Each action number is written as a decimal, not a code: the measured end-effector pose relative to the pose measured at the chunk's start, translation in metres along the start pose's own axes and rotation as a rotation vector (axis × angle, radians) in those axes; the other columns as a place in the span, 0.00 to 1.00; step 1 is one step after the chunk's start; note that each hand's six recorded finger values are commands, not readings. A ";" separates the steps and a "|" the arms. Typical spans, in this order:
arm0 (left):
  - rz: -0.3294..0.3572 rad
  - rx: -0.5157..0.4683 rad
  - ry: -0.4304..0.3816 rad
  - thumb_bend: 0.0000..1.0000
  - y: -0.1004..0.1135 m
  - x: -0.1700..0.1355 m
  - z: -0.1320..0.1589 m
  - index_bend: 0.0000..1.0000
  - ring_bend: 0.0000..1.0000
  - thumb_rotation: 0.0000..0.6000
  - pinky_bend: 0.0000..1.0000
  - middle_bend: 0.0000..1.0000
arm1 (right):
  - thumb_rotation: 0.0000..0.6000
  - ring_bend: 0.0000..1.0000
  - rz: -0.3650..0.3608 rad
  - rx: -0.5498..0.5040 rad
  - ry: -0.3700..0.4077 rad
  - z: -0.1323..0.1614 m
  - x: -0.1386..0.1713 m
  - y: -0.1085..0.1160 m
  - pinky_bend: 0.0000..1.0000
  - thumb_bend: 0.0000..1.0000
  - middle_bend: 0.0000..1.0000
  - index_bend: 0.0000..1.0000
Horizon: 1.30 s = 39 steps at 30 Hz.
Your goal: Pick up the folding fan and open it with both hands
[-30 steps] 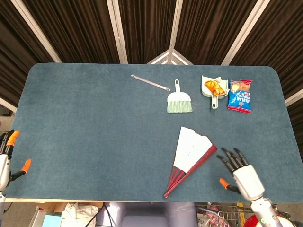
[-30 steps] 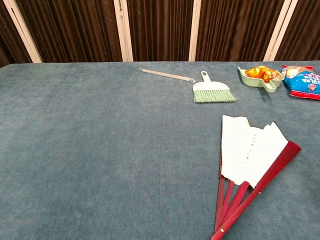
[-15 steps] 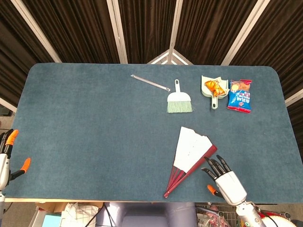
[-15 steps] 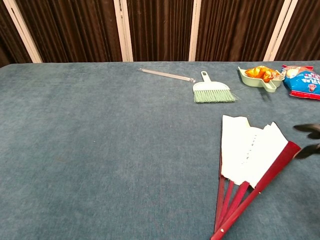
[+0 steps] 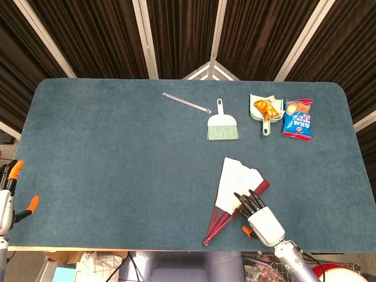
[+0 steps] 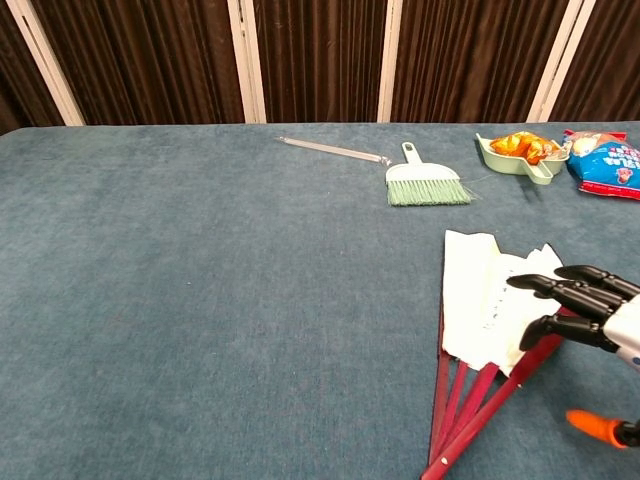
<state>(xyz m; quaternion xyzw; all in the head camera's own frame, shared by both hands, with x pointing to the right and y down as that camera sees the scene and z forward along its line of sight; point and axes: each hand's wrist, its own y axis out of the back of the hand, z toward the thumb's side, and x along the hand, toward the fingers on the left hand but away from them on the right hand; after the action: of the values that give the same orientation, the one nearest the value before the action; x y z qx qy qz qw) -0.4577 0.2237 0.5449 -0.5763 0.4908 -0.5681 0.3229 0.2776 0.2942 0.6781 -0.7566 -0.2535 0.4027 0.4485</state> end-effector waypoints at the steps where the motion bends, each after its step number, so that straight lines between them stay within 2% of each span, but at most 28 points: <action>1: 0.000 0.001 0.000 0.45 0.000 0.000 0.000 0.08 0.00 1.00 0.03 0.02 | 1.00 0.16 0.001 0.000 0.001 0.000 -0.001 -0.001 0.09 0.26 0.08 0.38; 22: -0.008 0.018 0.004 0.45 -0.006 0.002 0.003 0.08 0.00 1.00 0.03 0.02 | 1.00 0.18 0.016 0.004 0.027 0.006 -0.018 -0.009 0.10 0.27 0.08 0.48; 39: -0.012 0.027 0.008 0.45 -0.009 0.004 0.003 0.09 0.00 1.00 0.03 0.02 | 1.00 0.19 0.020 0.002 0.040 0.008 -0.029 -0.013 0.12 0.34 0.10 0.55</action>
<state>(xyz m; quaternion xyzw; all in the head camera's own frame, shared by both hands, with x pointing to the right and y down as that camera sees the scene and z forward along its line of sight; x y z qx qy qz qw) -0.4530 0.2226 0.5541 -0.5724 0.4808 -0.5791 0.3253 0.2547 0.2825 0.6980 -0.7664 -0.2364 0.3925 0.4502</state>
